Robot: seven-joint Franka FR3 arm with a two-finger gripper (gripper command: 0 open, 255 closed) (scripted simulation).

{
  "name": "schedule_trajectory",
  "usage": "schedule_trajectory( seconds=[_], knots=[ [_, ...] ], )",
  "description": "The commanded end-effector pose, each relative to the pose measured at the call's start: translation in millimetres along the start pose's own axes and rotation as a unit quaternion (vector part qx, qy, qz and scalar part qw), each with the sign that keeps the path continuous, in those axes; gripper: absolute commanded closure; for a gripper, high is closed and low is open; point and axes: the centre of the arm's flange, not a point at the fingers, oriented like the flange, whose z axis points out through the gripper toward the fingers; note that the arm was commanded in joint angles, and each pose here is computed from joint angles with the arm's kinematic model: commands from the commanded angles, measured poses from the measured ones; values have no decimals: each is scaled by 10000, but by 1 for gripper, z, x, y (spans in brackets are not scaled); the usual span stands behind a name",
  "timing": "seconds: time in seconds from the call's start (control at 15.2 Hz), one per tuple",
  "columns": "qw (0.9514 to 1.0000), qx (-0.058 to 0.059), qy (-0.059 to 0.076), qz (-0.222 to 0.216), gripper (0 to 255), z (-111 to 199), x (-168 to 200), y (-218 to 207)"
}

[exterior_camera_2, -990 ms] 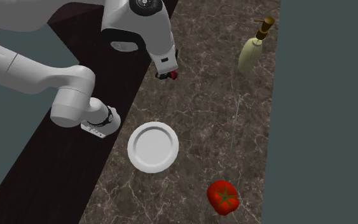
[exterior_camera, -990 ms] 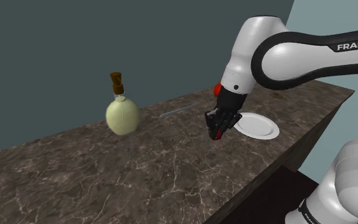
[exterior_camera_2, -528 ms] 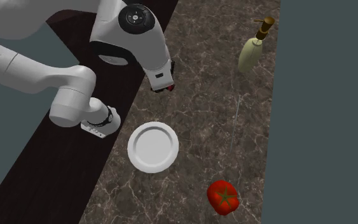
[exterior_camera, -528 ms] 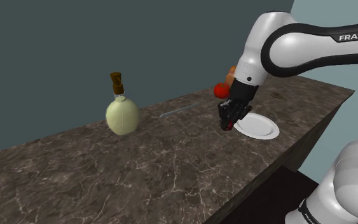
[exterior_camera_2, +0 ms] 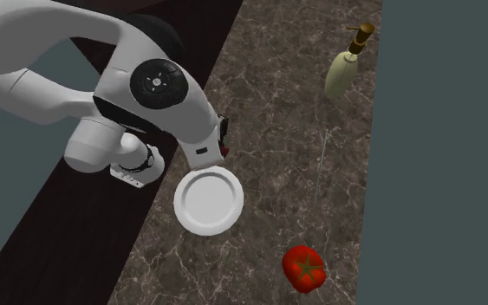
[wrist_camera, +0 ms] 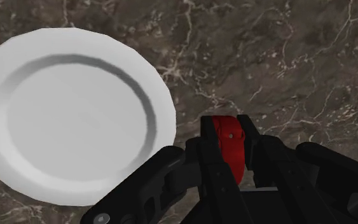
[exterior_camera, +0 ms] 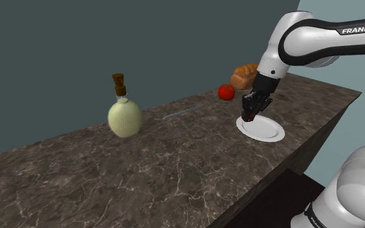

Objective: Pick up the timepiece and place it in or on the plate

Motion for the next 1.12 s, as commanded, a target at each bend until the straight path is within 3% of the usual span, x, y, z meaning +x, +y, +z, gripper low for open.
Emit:
schedule_trajectory(
  seconds=[0.0,0.46,1.06],
  knots=[
    [10000,-1,-1,-6,255,-5,6,27],
    [10000,-1,-1,-6,255,-24,32,112],
    [10000,-1,-1,-6,255,22,32,122]
  ],
)
